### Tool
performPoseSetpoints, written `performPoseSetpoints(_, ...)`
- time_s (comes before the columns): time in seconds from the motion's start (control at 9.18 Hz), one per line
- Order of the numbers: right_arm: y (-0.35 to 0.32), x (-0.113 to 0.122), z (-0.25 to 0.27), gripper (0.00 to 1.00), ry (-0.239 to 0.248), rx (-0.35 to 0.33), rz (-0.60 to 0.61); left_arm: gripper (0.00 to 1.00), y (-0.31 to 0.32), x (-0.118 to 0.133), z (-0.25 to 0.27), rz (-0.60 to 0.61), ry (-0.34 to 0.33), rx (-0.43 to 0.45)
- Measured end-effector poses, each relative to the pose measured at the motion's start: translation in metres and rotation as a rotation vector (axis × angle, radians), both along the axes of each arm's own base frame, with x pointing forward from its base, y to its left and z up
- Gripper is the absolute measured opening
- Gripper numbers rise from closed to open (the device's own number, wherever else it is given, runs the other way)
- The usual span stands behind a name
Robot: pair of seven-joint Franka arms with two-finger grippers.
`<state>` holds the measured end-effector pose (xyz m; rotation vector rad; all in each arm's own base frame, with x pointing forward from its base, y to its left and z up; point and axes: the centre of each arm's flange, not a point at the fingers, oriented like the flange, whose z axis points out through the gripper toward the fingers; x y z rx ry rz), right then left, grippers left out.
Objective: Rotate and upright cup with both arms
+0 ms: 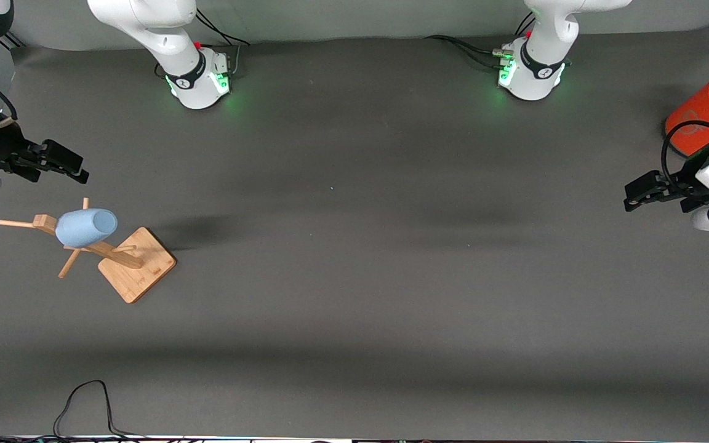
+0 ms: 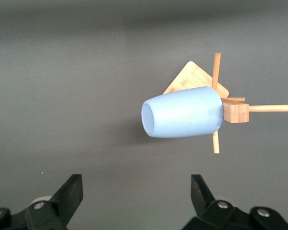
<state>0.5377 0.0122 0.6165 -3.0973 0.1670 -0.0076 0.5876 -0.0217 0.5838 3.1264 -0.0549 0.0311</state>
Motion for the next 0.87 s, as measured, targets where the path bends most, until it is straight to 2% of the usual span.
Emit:
performPoseSetpoints(0.65, -0.003, 0.0, 0.001, 1.0, 0.005, 0.0, -0.011, 1.0, -0.001, 0.0, 0.001, -0.002, -0.002, 0.0)
performPoseSetpoints(0.87, -0.014, 0.005, 0.009, 1.0, -0.016, 0.005, -0.039, 1.0, -0.001, 0.0, 0.001, -0.003, -0.003, 0.0)
